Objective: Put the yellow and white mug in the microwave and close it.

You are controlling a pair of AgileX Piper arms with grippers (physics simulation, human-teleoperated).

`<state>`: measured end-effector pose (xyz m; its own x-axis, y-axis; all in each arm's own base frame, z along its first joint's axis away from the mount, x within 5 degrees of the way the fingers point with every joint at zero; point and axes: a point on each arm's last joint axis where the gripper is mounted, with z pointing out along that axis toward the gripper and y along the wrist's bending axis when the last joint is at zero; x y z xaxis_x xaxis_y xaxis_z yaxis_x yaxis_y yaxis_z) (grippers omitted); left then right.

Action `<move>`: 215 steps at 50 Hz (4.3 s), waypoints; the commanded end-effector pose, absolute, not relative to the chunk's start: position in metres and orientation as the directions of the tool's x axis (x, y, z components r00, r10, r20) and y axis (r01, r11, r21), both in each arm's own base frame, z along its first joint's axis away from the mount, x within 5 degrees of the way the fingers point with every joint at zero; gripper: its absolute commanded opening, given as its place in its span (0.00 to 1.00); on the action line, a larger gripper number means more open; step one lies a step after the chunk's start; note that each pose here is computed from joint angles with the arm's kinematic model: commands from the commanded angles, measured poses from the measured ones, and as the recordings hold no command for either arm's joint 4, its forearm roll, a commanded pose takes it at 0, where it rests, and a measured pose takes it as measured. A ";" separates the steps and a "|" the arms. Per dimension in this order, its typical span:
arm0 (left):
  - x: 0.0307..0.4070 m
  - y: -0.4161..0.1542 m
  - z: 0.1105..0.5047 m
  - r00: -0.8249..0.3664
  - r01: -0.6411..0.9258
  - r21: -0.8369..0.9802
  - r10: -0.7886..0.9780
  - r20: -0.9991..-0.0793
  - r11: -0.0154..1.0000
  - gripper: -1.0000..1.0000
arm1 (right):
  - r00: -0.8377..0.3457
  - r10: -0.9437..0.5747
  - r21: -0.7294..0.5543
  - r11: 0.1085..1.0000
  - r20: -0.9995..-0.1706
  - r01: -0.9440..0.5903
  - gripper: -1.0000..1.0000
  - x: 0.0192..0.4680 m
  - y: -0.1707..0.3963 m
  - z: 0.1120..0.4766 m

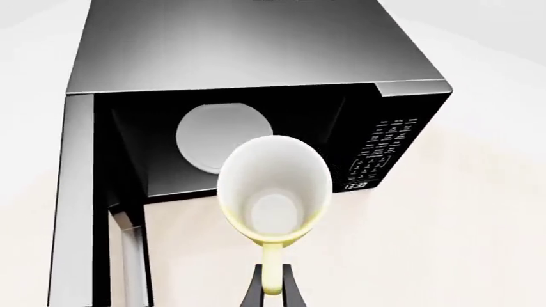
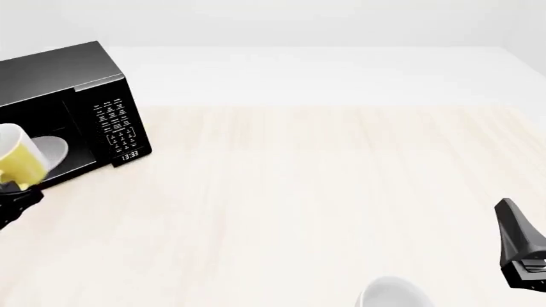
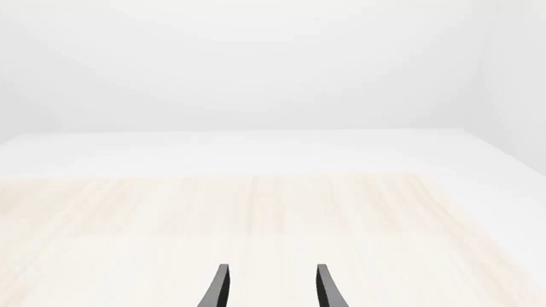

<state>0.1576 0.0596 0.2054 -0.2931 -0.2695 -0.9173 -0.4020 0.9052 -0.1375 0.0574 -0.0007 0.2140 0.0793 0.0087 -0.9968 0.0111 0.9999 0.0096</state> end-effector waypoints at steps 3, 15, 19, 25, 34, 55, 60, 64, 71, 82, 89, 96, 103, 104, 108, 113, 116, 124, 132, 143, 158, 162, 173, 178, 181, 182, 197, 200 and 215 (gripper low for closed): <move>0.171 0.078 0.196 -0.295 -0.459 -0.121 -0.280 -0.913 0.880 0.00 | 0.079 0.009 0.010 1.000 -0.997 0.011 1.00 0.057 -0.001 0.214; 0.190 0.092 0.188 -0.303 -0.483 -0.125 -0.300 -0.905 0.866 0.00 | 0.079 0.009 0.010 1.000 -0.997 0.011 1.00 0.057 -0.001 0.214; 0.194 0.095 0.186 -0.303 -0.488 -0.127 -0.304 -0.903 0.864 0.00 | 0.079 0.009 0.010 1.000 -0.997 0.011 1.00 0.057 -0.001 0.214; 0.201 0.100 0.178 -0.316 -0.494 -0.129 -0.315 -0.895 0.860 0.00 | 0.079 0.009 0.010 1.000 -0.997 0.011 1.00 0.057 -0.001 0.214; 0.211 0.103 0.167 -0.341 -0.493 -0.126 -0.324 -0.882 0.861 0.00 | 0.079 0.009 0.010 1.000 -0.997 0.011 1.00 0.057 -0.001 0.214; 0.225 0.110 0.168 -0.322 -0.497 -0.144 -0.336 -0.885 0.856 0.00 | 0.079 0.008 0.009 1.000 -0.997 0.011 1.00 0.057 -0.001 0.214; 0.229 0.113 0.167 -0.319 -0.502 -0.148 -0.342 -0.884 0.852 0.00 | 0.079 0.008 0.009 1.000 -0.997 0.011 1.00 0.057 -0.001 0.214; 0.231 0.116 0.166 -0.318 -0.508 -0.150 -0.346 -0.882 0.848 0.00 | 0.079 0.009 0.010 1.000 -0.997 0.011 1.00 0.057 -0.001 0.214; 0.239 0.119 0.164 -0.314 -0.512 -0.162 -0.359 -0.879 0.843 0.00 | 0.079 0.009 0.010 1.000 -0.997 0.011 1.00 0.057 -0.001 0.214; 0.253 0.128 0.171 -0.294 -0.521 -0.183 -0.376 -0.879 0.834 0.00 | 0.079 0.008 0.009 1.000 -0.997 0.011 1.00 0.057 -0.001 0.214; 0.261 0.133 0.169 -0.289 -0.527 -0.188 -0.383 -0.877 0.829 0.00 | 0.079 0.009 0.010 1.000 -0.997 0.011 1.00 0.057 -0.001 0.214; 0.271 0.142 0.174 -0.272 -0.537 -0.200 -0.392 -0.879 0.819 0.00 | 0.079 0.009 0.009 1.000 -0.997 0.011 1.00 0.057 -0.001 0.214; 0.279 0.149 0.176 -0.261 -0.544 -0.204 -0.395 -0.881 0.814 0.00 | 0.079 0.009 0.010 1.000 -0.997 0.011 1.00 0.057 -0.001 0.214; 0.279 0.149 0.176 -0.259 -0.545 -0.205 -0.395 -0.881 0.813 0.00 | 0.079 0.009 0.010 1.000 -0.997 0.011 1.00 0.057 -0.001 0.214; 0.283 0.153 0.175 -0.257 -0.550 -0.207 -0.400 -0.880 0.809 0.00 | 0.079 0.009 0.010 1.000 -0.997 0.011 1.00 0.057 -0.001 0.214; 0.288 0.158 0.171 -0.264 -0.554 -0.201 -0.399 -0.878 0.808 0.00 | 0.079 0.009 0.009 1.000 -0.997 0.011 1.00 0.057 -0.001 0.214; 0.291 0.160 0.170 -0.262 -0.556 -0.204 -0.403 -0.877 0.806 0.00 | 0.079 0.009 0.009 1.000 -0.997 0.011 1.00 0.057 -0.001 0.214; 0.293 0.169 0.161 -0.269 -0.573 -0.198 -0.410 -0.871 0.795 0.00 | 0.079 0.009 0.010 1.000 -0.997 0.011 1.00 0.057 -0.001 0.214; 0.297 0.170 0.157 -0.274 -0.573 -0.200 -0.415 -0.867 0.795 0.00 | 0.079 0.009 0.010 1.000 -0.997 0.011 1.00 0.057 -0.001 0.214; 0.302 0.172 0.144 -0.296 -0.576 -0.197 -0.427 -0.854 0.793 0.00 | 0.079 0.009 0.009 1.000 -0.997 0.011 1.00 0.057 -0.001 0.214; 0.300 0.176 0.134 -0.324 -0.584 -0.177 -0.428 -0.843 0.792 0.00 | 0.079 0.009 0.010 1.000 -0.997 0.011 1.00 0.057 -0.001 0.214; 0.299 0.177 0.132 -0.334 -0.587 -0.172 -0.431 -0.838 0.791 0.00 | 0.079 0.009 0.009 1.000 -0.997 0.011 1.00 0.057 -0.001 0.214; 0.301 0.176 0.133 -0.337 -0.587 -0.176 -0.436 -0.835 0.790 1.00 | 0.079 0.009 0.009 1.000 -0.997 0.011 1.00 0.057 -0.001 0.214; 0.299 0.178 0.134 -0.336 -0.590 -0.168 -0.430 -0.838 0.790 1.00 | 0.079 0.009 0.010 1.000 -0.997 0.011 1.00 0.057 -0.001 0.214; 0.298 0.179 0.134 -0.337 -0.591 -0.167 -0.429 -0.838 0.789 1.00 | 0.079 0.008 0.009 1.000 -0.997 0.011 1.00 0.057 -0.001 0.214; 0.298 0.178 0.134 -0.337 -0.591 -0.166 -0.429 -0.838 0.789 1.00 | 0.080 0.009 0.010 1.000 -0.997 0.011 1.00 0.057 -0.001 0.214; 0.294 0.166 0.136 -0.348 -0.571 -0.166 -0.420 -0.838 0.804 1.00 | 0.079 0.009 0.010 1.000 -0.997 0.011 1.00 0.057 -0.001 0.214; 0.292 0.164 0.138 -0.349 -0.568 -0.165 -0.417 -0.839 0.806 1.00 | 0.079 0.009 0.010 1.000 -0.997 0.011 1.00 0.057 -0.001 0.214; 0.284 0.151 0.149 -0.348 -0.551 -0.173 -0.413 -0.842 0.816 1.00 | 0.079 0.009 0.010 1.000 -0.997 0.011 1.00 0.057 -0.001 0.214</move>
